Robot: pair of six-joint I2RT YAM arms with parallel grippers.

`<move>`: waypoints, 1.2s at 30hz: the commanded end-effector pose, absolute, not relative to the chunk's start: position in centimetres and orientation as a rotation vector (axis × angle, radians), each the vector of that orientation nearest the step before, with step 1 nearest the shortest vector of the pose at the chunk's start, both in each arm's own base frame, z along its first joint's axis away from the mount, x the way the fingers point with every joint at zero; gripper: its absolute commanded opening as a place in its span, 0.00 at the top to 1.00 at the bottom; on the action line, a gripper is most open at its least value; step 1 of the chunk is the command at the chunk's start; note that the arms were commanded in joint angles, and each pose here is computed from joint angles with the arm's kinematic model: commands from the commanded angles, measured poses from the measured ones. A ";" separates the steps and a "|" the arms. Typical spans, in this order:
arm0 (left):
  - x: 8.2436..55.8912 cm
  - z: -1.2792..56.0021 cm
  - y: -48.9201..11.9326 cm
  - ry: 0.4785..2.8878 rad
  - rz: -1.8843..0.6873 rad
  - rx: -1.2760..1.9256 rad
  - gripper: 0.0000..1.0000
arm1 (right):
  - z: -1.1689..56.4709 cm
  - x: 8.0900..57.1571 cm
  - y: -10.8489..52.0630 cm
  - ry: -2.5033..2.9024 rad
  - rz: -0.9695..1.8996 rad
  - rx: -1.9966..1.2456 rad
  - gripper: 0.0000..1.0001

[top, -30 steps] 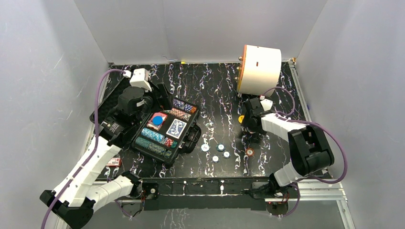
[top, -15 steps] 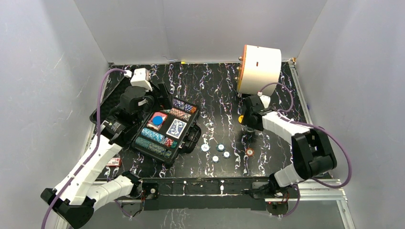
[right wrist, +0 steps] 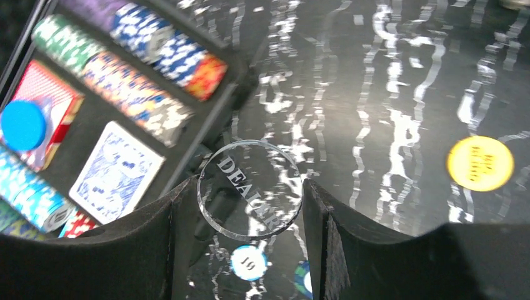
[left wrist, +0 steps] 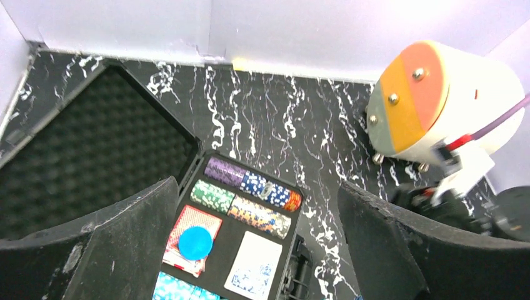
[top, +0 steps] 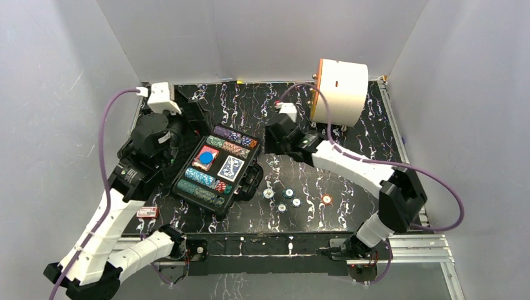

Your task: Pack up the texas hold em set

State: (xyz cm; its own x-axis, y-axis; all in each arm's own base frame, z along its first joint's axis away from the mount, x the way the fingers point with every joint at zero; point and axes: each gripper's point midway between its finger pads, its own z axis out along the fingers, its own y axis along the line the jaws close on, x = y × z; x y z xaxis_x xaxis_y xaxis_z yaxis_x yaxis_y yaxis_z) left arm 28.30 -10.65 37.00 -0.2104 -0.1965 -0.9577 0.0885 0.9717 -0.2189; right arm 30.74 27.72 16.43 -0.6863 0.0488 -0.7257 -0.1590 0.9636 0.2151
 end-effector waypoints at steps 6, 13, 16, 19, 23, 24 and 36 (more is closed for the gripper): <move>26.3 41.9 -7.9 1.627 -0.232 -0.121 0.02 | 17.9 28.0 39.5 2.199 0.478 -0.437 0.50; 25.7 41.8 -7.2 1.627 -0.208 -0.118 0.02 | 14.5 26.1 43.9 2.263 0.479 -0.549 0.48; 25.5 42.1 -7.0 1.621 -0.202 -0.110 0.02 | 13.2 25.9 45.0 2.288 0.470 -0.570 0.48; 25.4 42.1 -6.8 1.621 -0.188 -0.107 0.02 | 12.2 26.2 45.6 2.310 0.442 -0.572 0.46; 25.2 41.9 -6.6 1.629 -0.181 -0.106 0.02 | 11.6 26.7 45.9 2.316 0.405 -0.573 0.44; 25.2 41.9 -6.6 1.628 -0.181 -0.106 0.02 | 11.7 26.9 45.9 2.318 0.396 -0.571 0.42; 25.4 42.0 -7.0 1.637 -0.194 -0.100 0.01 | 15.5 26.8 44.8 2.274 0.431 -0.505 0.16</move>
